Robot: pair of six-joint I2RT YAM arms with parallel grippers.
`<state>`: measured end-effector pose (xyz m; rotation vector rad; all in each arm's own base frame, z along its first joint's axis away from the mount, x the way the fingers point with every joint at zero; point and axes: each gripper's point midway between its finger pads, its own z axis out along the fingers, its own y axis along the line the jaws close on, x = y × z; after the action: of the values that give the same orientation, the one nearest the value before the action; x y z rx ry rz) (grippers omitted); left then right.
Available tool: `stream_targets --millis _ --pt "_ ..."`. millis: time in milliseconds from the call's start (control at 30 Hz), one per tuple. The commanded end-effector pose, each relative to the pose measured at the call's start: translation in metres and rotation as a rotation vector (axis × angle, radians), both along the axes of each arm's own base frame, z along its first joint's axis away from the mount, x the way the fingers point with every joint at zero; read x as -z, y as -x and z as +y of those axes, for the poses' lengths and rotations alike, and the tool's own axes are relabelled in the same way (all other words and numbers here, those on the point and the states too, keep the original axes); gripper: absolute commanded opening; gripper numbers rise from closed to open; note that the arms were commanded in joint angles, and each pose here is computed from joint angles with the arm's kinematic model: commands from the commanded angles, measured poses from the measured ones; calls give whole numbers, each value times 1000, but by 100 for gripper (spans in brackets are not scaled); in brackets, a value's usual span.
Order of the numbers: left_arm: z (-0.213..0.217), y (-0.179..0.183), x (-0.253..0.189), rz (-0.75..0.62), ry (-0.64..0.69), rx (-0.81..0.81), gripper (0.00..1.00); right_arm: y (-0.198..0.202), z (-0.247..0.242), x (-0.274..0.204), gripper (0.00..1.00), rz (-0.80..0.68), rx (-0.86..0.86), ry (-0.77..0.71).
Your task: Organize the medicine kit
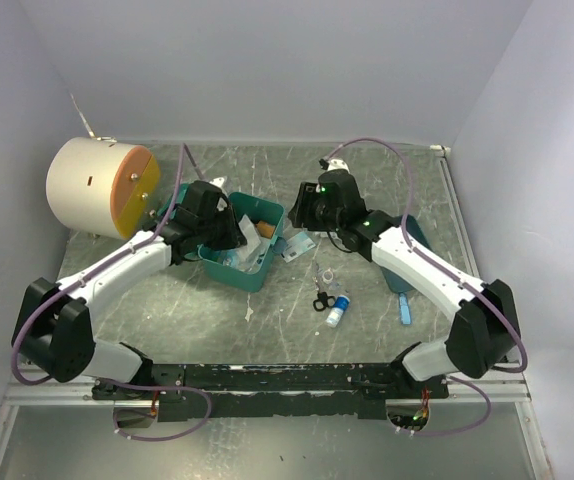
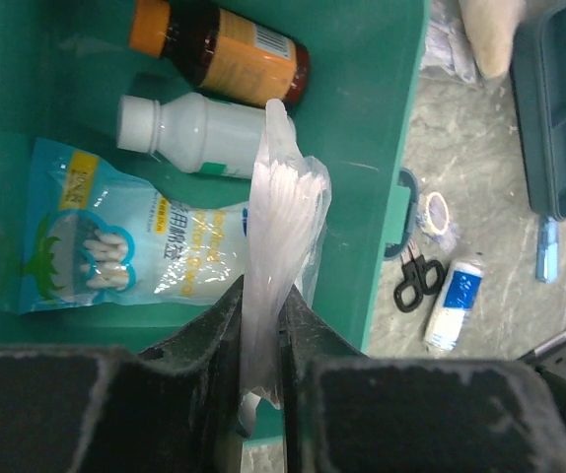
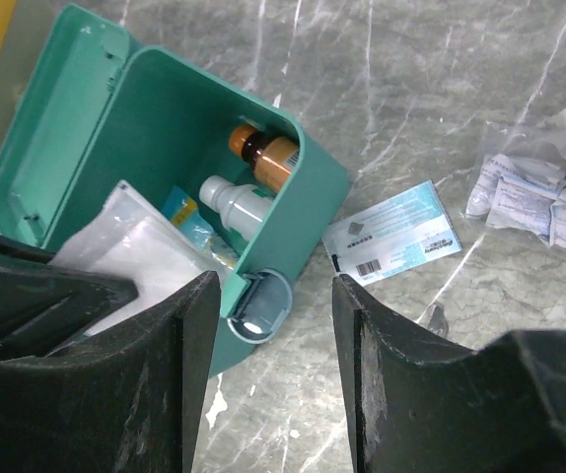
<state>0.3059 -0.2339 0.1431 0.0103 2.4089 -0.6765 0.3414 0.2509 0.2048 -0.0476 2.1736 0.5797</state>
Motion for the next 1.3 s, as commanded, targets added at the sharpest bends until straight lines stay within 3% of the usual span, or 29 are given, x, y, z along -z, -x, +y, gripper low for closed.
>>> stream_targets --millis 0,433,600,833,1067,1267 --pt "13 -10 -2 -55 -75 -50 25 -8 -5 16 49 40 21 7" --pt "6 -8 35 14 -123 -47 30 -23 -9 26 49 47 16 -5" --pt "13 -3 38 13 -151 -69 47 -21 -9 28 49 52 6 -9" --pt "29 -2 17 -26 -212 -114 62 -19 -11 27 49 46 -1 -6" --pt "47 -2 3 -48 -284 -149 65 -20 -12 27 49 42 2 -7" --pt "46 -4 -2 -67 -306 -116 53 -21 -17 29 49 38 26 -4"
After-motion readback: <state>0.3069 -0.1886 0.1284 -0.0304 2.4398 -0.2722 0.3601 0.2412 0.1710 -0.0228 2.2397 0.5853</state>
